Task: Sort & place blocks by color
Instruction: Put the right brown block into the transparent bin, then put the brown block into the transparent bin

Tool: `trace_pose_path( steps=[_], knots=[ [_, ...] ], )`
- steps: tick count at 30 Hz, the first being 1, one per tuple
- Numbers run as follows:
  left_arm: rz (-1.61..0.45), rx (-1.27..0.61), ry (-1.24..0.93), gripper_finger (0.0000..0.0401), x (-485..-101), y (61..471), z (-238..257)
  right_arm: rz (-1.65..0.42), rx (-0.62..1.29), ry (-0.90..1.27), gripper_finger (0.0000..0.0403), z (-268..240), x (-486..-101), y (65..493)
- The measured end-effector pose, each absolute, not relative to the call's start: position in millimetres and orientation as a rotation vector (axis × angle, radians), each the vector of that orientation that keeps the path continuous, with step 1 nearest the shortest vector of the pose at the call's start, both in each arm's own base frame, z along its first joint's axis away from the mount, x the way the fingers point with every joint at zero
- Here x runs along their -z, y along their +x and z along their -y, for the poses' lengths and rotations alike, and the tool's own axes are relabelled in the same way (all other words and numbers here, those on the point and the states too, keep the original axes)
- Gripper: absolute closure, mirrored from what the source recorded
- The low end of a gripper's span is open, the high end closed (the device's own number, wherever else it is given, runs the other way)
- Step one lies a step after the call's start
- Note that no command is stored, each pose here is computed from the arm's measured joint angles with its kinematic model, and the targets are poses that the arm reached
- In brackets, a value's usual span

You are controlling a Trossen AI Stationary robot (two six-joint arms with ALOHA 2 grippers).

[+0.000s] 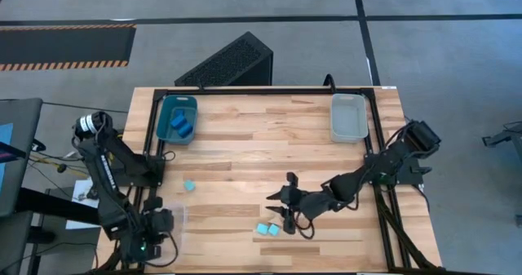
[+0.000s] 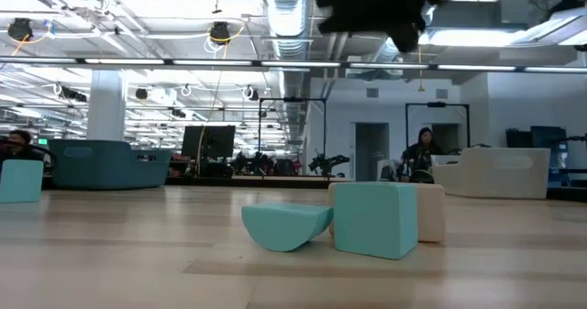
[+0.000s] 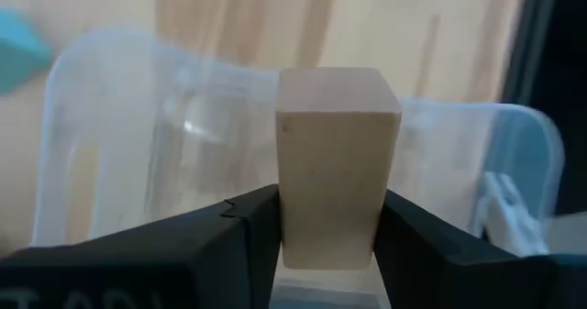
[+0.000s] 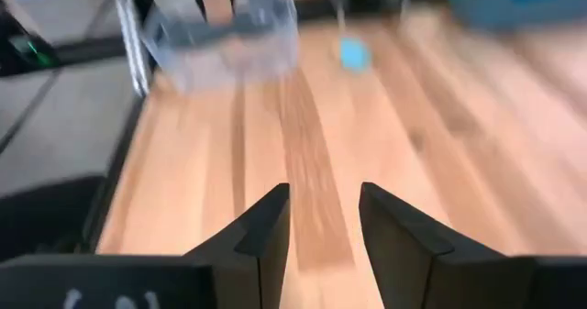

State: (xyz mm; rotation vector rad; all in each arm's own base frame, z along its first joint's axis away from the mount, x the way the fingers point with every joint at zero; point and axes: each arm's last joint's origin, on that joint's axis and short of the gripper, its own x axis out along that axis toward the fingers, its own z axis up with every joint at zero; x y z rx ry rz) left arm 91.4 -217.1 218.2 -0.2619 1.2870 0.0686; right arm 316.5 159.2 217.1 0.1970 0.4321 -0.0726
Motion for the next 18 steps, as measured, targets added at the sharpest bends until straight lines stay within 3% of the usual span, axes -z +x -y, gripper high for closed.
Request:
trace_pose_path(
  steps=[10,14,18],
  knots=[
    [-1.357,-0.221,-0.308,0.0232,-191.2,78.7,204.1,-0.681,0.030,0.316,0.0252,-149.1,-199.4,310.6],
    [-1.403,-0.229,-0.301,0.0208,-189.6,76.8,202.6,-0.706,-0.035,0.314,0.0232,-162.6,-193.8,307.6],
    [-1.402,-0.249,-0.292,0.0191,-189.5,78.1,200.3,-0.729,-0.112,0.169,0.0198,-180.5,-176.0,308.0]
  ],
)
